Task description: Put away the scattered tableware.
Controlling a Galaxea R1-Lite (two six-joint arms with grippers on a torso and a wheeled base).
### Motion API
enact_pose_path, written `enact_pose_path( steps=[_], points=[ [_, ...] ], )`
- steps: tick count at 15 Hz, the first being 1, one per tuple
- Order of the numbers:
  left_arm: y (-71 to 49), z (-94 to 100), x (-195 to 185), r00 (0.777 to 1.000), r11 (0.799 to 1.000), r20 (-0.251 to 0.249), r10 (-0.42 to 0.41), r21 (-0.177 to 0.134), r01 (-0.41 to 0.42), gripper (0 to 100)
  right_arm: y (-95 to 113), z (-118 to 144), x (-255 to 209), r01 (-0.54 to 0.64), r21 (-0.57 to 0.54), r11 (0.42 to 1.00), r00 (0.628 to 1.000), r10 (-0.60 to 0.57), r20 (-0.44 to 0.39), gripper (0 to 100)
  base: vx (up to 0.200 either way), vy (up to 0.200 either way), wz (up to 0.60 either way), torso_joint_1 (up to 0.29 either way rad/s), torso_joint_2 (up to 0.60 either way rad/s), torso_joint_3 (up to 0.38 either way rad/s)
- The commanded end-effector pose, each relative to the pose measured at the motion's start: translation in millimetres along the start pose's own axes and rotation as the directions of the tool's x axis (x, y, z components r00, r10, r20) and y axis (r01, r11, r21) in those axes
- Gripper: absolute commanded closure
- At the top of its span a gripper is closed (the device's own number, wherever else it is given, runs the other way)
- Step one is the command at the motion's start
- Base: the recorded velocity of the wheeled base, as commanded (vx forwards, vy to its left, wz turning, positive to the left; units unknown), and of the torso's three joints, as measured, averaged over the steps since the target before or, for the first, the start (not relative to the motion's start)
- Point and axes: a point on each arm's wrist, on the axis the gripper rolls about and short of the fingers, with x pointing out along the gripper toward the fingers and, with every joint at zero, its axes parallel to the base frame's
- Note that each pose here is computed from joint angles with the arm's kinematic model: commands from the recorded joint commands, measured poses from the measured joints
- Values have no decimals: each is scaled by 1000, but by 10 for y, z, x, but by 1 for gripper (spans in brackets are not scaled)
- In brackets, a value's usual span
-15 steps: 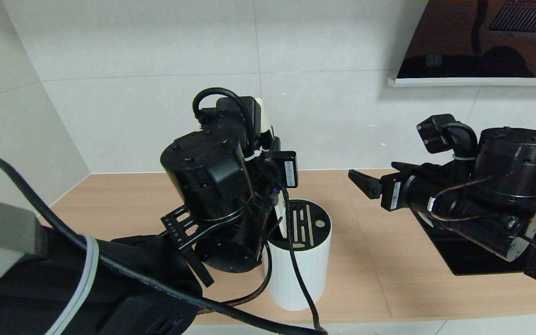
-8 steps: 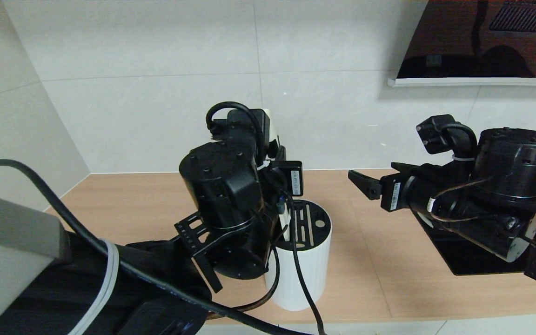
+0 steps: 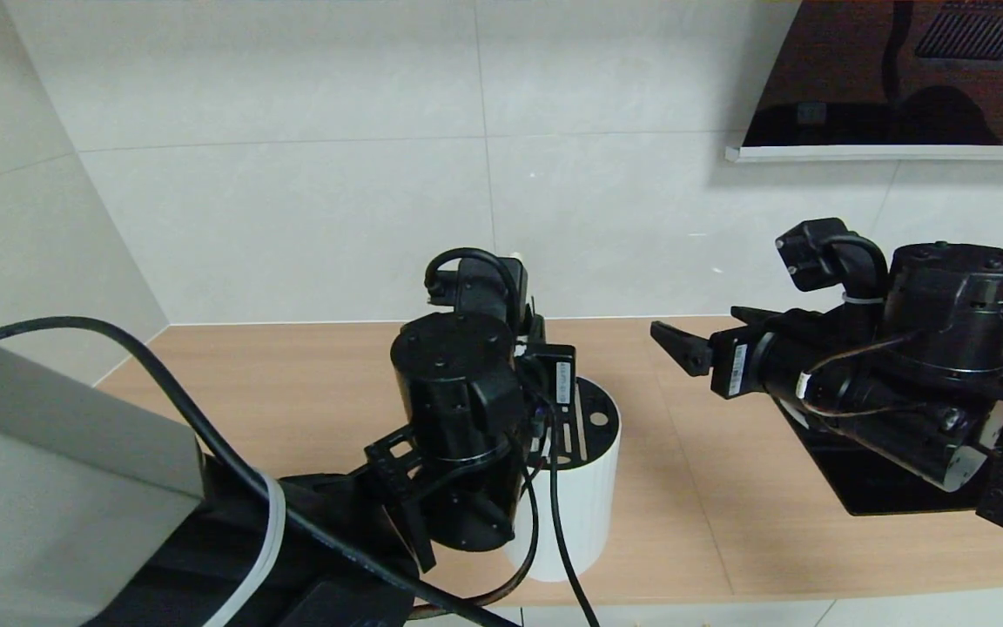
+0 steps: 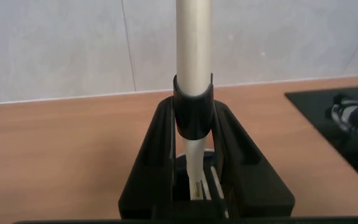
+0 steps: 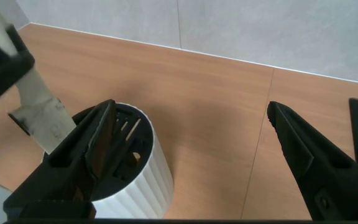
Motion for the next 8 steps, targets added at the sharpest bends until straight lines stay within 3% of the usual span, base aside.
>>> enact_pose_path(
  steps=[1,3,8],
  points=[
    [-10,-126,-19,999,1000,-32,-7,30,8,100,2,-11,9,0,-1,1000,1000,0,-4,0,0,0,0,0,0,0],
    [-66,-218,-80,998,998,-58,-31,50,34,100,-2,-11,9,2,-2,1000,1000,-2,-4,0,0,0,0,0,0,0],
    [-78,-323,-73,996,997,-81,-31,69,37,100,3,-31,21,1,-3,1000,1000,-1,-10,0,0,0,0,0,0,0]
  ],
)
